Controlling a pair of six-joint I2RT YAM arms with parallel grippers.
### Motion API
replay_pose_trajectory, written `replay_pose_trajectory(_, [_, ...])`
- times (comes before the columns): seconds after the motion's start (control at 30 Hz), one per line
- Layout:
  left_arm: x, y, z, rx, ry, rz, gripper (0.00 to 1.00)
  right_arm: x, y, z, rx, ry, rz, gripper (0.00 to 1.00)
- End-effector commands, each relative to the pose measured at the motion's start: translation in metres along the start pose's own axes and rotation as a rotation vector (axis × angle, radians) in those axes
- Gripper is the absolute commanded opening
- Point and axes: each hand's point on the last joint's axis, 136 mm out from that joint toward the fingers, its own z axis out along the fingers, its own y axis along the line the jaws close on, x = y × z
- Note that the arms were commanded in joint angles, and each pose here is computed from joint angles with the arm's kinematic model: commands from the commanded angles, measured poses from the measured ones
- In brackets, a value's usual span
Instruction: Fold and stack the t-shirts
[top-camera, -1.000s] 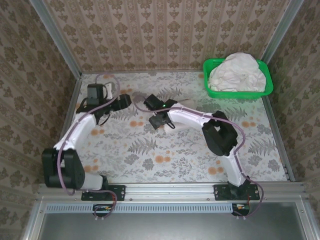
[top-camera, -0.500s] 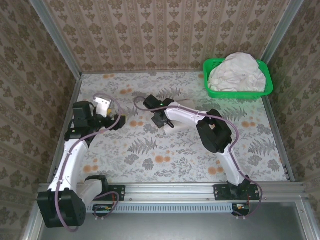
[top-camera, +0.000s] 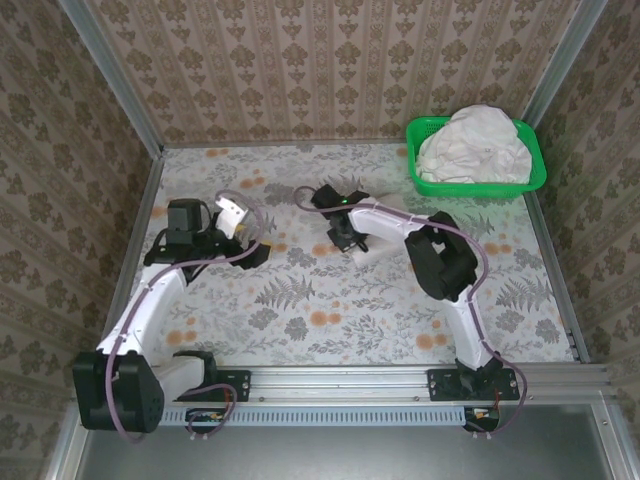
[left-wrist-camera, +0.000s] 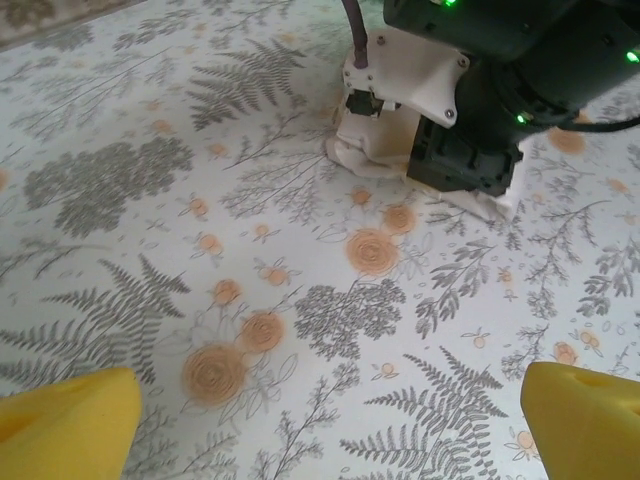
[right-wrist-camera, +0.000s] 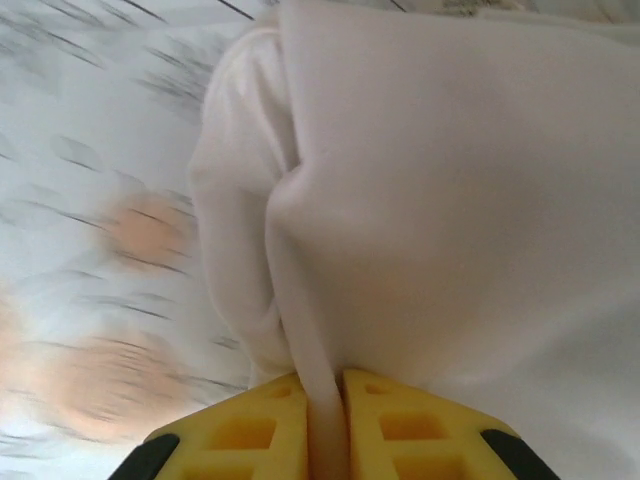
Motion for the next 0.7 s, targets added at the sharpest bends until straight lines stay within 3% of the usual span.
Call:
replay_pose_trajectory(0.0, [-0.016, -0.010, 0.006, 0.065, -0.010, 0.094, 0.98, 0.028, -0.059, 0.000, 0.097, 0.062, 0.037, 0.15])
replay_pose_trajectory(0.3, [-0.033, -0.025, 0.032, 0.143, 0.000, 0.149, 0.99, 0.085, -0.156, 0.014, 0.198, 0.147, 0.228, 0.14])
replay_pose_trajectory(0.67, [-0.044, -0.033, 0.042, 0.170, -0.006, 0.160, 1.00, 0.144, -0.231, 0.041, 0.299, 0.232, 0.302, 0.16])
